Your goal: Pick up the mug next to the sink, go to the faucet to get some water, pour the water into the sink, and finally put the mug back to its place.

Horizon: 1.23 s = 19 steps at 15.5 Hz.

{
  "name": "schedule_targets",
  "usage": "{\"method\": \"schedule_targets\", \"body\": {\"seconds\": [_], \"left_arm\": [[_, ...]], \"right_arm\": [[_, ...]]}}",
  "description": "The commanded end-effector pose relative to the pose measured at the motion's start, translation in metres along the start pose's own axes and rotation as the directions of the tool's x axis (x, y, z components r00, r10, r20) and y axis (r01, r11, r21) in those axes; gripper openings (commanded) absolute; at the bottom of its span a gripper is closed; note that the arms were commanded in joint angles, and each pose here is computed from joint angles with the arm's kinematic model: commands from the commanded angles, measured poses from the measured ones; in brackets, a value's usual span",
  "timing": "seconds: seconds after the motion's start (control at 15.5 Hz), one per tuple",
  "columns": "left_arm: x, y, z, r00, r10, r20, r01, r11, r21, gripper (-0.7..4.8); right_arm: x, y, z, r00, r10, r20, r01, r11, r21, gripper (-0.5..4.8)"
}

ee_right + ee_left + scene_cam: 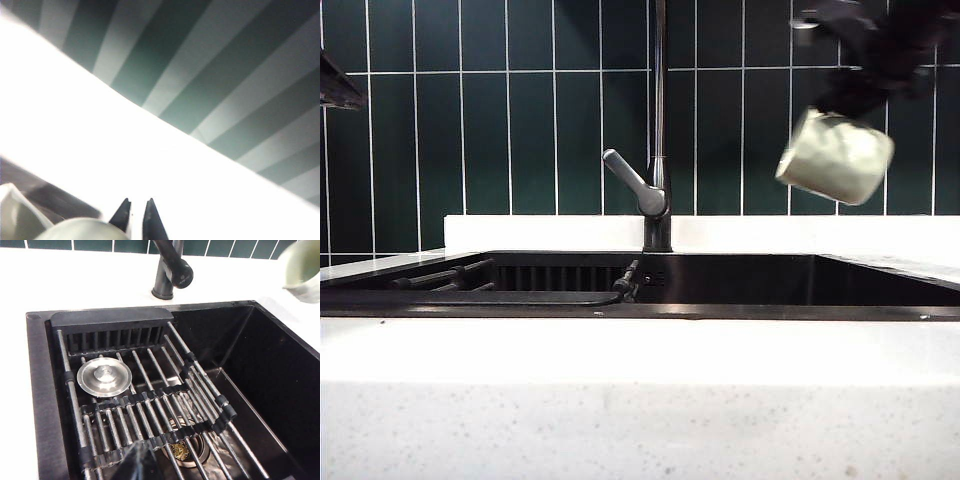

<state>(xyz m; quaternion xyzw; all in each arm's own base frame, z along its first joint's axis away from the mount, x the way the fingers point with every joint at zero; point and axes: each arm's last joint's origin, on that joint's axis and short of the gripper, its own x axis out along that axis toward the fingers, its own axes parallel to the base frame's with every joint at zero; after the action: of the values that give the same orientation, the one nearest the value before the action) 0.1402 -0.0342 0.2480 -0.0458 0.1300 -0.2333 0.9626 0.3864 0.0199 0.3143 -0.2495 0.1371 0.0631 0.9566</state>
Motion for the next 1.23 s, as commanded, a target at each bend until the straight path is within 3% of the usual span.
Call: {"method": "schedule_targets", "body": {"seconds": [0.06, 0.19, 0.32, 0.39, 0.84, 1.1, 1.23], "left_arm": [[-0.002, -0.001, 0.003, 1.000, -0.006, 0.022, 0.006, 1.000, 0.011, -0.05], [-0.003, -0.001, 0.003, 1.000, -0.007, 0.030, 0.007, 1.000, 0.013, -0.06], [-0.003, -0.001, 0.003, 1.000, -0.011, 0.028, 0.010, 1.000, 0.013, -0.05], [-0.003, -0.001, 0.003, 1.000, -0.011, 0.028, 0.010, 1.000, 0.013, -0.05], [-0.003, -0.001, 0.003, 1.000, -0.013, 0.027, 0.013, 1.000, 0.013, -0.06], [-0.003, -0.001, 0.003, 1.000, -0.010, 0.028, 0.010, 1.000, 0.013, -0.06], [-0.003, -0.001, 0.003, 1.000, -0.010, 0.028, 0.010, 1.000, 0.013, -0.06]], "right_arm": [[-0.009, -0.032, -0.034, 0.996, -0.081, 0.043, 0.064, 0.947, 0.314, -0.01], [-0.021, -0.044, -0.066, 0.978, -0.175, 0.110, 0.098, 0.860, 0.501, -0.01], [-0.034, -0.047, -0.096, 0.940, -0.284, 0.189, 0.088, 0.737, 0.670, -0.01], [-0.037, -0.045, -0.106, 0.936, -0.298, 0.188, 0.080, 0.700, 0.710, -0.01], [-0.038, -0.024, -0.140, 0.964, -0.245, 0.099, 0.096, 0.675, 0.732, -0.01], [-0.037, -0.024, -0.139, 0.957, -0.274, 0.099, 0.116, 0.670, 0.733, -0.01], [-0.037, -0.022, -0.142, 0.943, -0.309, 0.123, 0.113, 0.646, 0.755, -0.01]]}}
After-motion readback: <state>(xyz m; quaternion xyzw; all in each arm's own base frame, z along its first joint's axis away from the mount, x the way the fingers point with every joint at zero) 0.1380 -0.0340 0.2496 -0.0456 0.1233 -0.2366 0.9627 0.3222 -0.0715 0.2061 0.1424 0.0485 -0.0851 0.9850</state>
